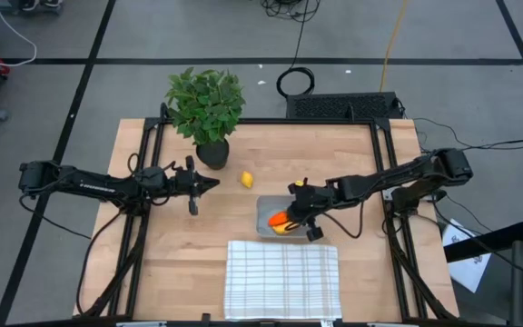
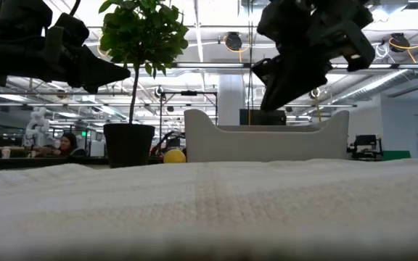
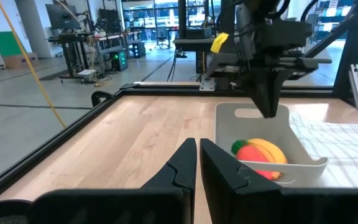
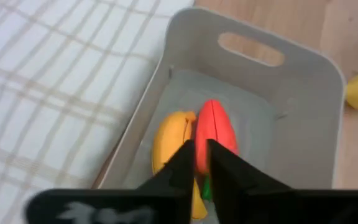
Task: Pick and placing Produce into tupperware
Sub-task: Put the lemon into the gray bin
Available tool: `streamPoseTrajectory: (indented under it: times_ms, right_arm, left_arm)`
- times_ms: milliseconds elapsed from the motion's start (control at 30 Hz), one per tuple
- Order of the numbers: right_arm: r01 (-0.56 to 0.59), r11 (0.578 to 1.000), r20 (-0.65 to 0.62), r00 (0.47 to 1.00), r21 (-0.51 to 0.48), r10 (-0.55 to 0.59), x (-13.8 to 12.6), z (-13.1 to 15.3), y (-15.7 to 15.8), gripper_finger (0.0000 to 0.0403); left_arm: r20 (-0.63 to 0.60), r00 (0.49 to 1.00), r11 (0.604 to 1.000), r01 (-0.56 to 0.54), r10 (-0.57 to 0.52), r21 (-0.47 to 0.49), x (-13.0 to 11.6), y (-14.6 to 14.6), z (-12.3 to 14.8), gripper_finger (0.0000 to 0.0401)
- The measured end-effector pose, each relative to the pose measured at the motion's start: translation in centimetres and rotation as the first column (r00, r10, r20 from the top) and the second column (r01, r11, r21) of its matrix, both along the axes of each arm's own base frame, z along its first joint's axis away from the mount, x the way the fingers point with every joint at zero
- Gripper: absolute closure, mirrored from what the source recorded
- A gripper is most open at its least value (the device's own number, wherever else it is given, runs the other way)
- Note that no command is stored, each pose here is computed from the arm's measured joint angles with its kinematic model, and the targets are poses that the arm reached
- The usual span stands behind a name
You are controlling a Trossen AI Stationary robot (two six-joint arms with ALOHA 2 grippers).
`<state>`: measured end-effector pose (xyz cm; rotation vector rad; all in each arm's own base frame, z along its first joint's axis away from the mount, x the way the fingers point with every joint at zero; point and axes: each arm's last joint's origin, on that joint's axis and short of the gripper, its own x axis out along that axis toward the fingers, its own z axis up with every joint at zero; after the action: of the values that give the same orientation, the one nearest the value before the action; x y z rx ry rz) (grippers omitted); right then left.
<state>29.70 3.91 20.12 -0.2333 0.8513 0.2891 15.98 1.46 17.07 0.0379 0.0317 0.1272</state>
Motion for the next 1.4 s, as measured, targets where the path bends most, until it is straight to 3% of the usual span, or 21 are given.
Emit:
streamPoseTrajectory:
  times_ms: [67,367,467,633,833,1033,1267,1400]
  right_arm:
    - [0.007,1.0,0.01,1.0,0.01,-0.007,-0.1,0.3,0.0,0.0396]
    - [0.05,0.997,0.111,0.992,0.051,-0.055,-1.1,3.1,-0.8,0.0402]
    - [0.063,0.993,0.2,0.976,0.098,-0.082,-1.9,4.5,-1.3,0.0402]
    - [0.039,0.975,0.406,0.905,0.217,-0.127,-4.3,5.5,-2.7,0.0403]
    - [0.089,0.953,0.471,0.853,0.291,-0.223,-8.4,4.1,-4.2,0.0403]
    - [0.072,0.919,0.584,0.752,0.387,-0.305,-11.7,3.3,-4.3,0.0403]
    - [0.088,0.906,0.574,0.747,0.414,-0.335,-13.6,1.4,-3.0,0.0403]
    - [0.052,0.912,0.629,0.709,0.406,-0.32,-14.3,0.3,-2.3,0.0403]
  left_arm:
    - [0.0,1.0,1.0,0.0,0.0,-0.001,0.0,0.0,0.0,0.0375]
    - [0.0,1.0,1.0,-0.001,0.001,-0.004,0.0,0.0,0.0,0.0375]
    - [0.0,1.0,1.0,-0.001,0.001,-0.004,0.0,0.0,0.0,0.0375]
    - [-0.001,1.0,1.0,-0.002,0.002,-0.015,0.0,0.0,0.0,0.0375]
    - [-0.023,1.0,1.0,-0.01,0.009,-0.02,0.0,0.0,-0.2,0.0375]
    - [-0.029,1.0,1.0,-0.01,0.01,-0.02,0.0,0.0,-0.3,0.0375]
    - [-0.03,1.0,1.0,-0.011,0.01,-0.02,0.0,0.0,-0.3,0.0375]
    - [-0.036,0.999,1.0,-0.011,0.01,-0.02,0.0,0.0,-0.4,0.0375]
